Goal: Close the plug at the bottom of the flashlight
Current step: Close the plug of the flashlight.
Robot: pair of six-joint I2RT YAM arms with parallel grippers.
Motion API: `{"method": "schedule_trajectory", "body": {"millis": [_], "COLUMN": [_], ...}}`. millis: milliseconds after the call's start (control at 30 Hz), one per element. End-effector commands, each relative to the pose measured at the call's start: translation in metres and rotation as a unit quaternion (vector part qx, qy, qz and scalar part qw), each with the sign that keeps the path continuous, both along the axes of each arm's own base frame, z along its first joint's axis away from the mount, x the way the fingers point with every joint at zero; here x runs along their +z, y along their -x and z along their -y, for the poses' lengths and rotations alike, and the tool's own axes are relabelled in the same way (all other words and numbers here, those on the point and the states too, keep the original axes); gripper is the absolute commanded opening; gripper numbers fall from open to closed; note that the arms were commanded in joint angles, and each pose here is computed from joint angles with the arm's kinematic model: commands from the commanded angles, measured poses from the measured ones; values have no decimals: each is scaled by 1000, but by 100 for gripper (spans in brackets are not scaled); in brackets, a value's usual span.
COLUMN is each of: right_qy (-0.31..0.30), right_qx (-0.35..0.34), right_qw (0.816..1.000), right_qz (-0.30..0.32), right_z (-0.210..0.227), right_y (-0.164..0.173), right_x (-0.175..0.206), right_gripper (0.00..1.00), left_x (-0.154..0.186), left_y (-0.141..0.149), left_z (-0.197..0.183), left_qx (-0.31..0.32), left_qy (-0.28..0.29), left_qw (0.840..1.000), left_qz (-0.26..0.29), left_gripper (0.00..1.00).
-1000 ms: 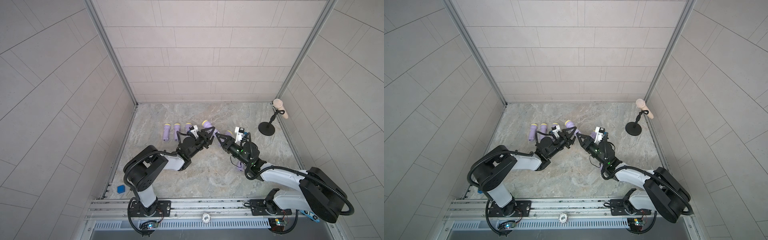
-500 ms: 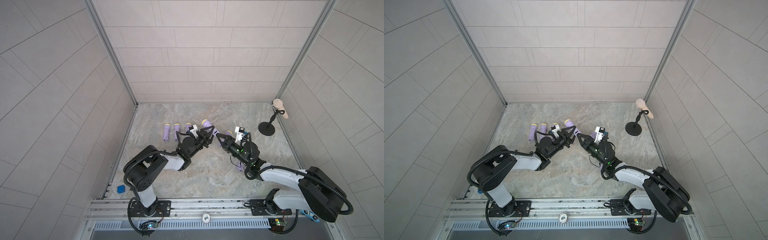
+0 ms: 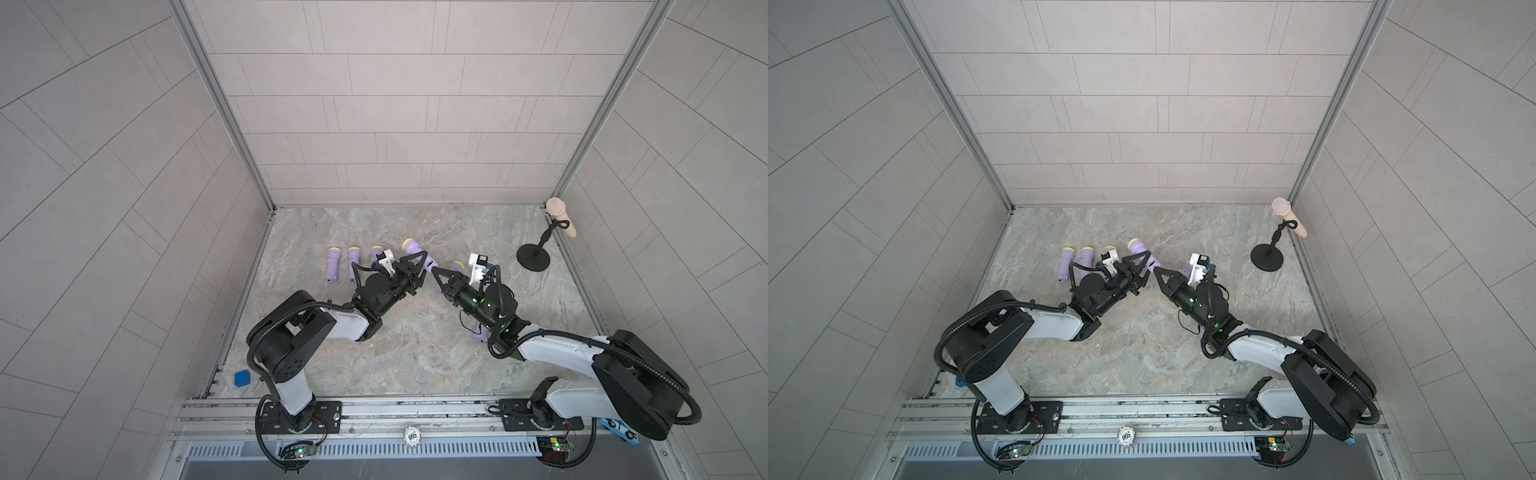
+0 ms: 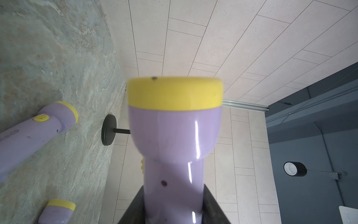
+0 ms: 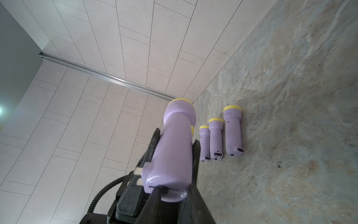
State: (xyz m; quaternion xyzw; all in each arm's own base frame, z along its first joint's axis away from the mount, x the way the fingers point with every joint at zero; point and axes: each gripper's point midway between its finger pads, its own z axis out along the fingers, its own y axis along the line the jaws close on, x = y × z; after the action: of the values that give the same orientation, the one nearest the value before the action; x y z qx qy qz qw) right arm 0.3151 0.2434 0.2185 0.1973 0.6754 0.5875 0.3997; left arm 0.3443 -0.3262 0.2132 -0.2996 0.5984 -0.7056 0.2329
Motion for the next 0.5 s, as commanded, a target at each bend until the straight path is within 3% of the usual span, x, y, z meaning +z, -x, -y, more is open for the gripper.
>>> {"method": "schedule_trajectory", "body": {"millis": [0,467], "right_qy": [-17,1], "right_qx": [-1,-7], "right_qw": [1000,1000], "right_qz": [22,-17], "right_z": [-5,-7], "right_y": [-6,-13], "right_x": [20,1], "right_gripper": [26,19], "left_x": [33,47], "left_y": [22,27], "left_z": [17,16], "left_qx": [-55,-57], "left_qy": [34,44], "left_qw": [997,996], "left_qz": [36,48], "left_gripper": [0,0]}}
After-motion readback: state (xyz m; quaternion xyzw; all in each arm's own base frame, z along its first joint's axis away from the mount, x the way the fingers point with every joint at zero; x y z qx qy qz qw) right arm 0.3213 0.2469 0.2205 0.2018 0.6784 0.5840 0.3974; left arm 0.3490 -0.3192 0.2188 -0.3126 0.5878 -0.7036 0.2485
